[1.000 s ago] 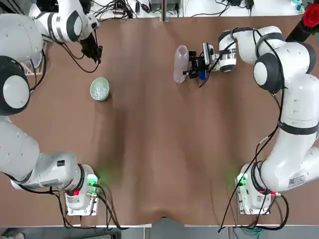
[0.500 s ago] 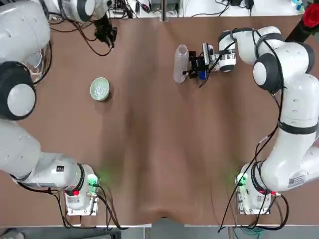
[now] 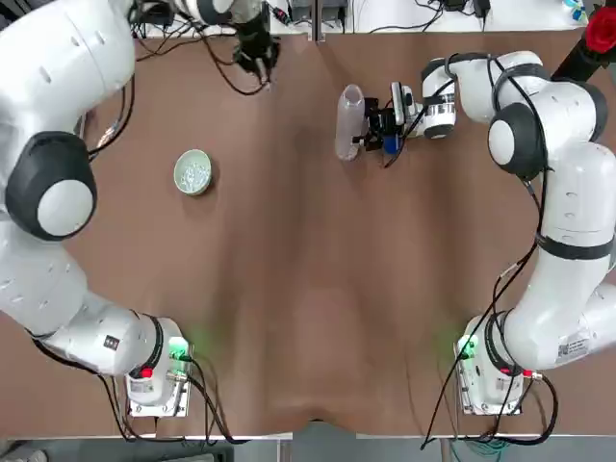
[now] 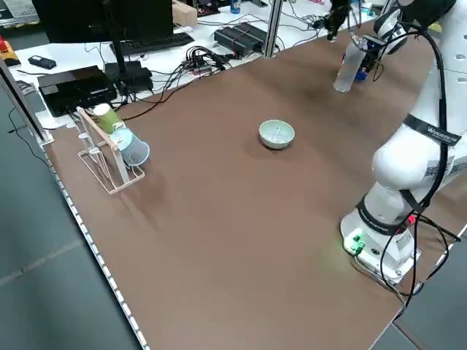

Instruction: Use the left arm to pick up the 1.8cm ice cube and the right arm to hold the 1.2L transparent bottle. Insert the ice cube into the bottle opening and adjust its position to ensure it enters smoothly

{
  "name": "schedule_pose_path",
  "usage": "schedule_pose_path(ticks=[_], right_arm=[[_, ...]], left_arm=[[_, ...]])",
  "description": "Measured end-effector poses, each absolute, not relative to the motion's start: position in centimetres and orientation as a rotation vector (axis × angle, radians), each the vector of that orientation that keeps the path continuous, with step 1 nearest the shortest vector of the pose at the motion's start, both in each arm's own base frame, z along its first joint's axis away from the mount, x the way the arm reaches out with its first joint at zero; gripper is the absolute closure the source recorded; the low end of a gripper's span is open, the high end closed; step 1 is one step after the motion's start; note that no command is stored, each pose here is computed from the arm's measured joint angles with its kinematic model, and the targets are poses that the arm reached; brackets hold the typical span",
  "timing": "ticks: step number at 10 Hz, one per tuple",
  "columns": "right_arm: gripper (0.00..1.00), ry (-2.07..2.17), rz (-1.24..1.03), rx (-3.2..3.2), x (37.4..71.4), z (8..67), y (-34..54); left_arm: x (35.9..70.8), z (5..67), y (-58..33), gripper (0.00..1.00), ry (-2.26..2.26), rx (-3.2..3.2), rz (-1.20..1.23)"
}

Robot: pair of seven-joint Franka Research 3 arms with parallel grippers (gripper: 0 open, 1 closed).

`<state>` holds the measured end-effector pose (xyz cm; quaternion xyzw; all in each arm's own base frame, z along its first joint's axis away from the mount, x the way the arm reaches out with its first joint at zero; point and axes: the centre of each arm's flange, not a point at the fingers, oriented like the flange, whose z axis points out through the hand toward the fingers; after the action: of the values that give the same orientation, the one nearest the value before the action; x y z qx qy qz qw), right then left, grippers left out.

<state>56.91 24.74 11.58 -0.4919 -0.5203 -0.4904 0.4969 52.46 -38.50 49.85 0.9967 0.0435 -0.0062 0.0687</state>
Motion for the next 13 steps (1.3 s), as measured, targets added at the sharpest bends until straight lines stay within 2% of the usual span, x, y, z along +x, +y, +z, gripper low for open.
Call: schedule_pose_path(ticks=[2, 5, 9, 13], right_arm=[[0.0, -1.261, -1.19, -1.19, 57.0, 11.6, 24.7], [0.0, -1.264, -1.193, -1.188, 57.0, 11.6, 24.7], [0.0, -1.267, -1.197, -1.185, 57.2, 11.8, 24.8], [0.0, -1.27, -1.202, -1.182, 57.4, 11.9, 24.8]], left_arm=[[51.4, 51.5, -43.6, 0.78, 0.186, 2.96, -0.016], [50.3, 48.9, -50.7, 0.78, 0.238, 2.956, -0.03], [48.1, 46.5, -57.8, 0.78, 0.291, 2.973, 0.17], [49.8, 46.8, -59.2, 0.78, 0.33, 2.879, 0.26]])
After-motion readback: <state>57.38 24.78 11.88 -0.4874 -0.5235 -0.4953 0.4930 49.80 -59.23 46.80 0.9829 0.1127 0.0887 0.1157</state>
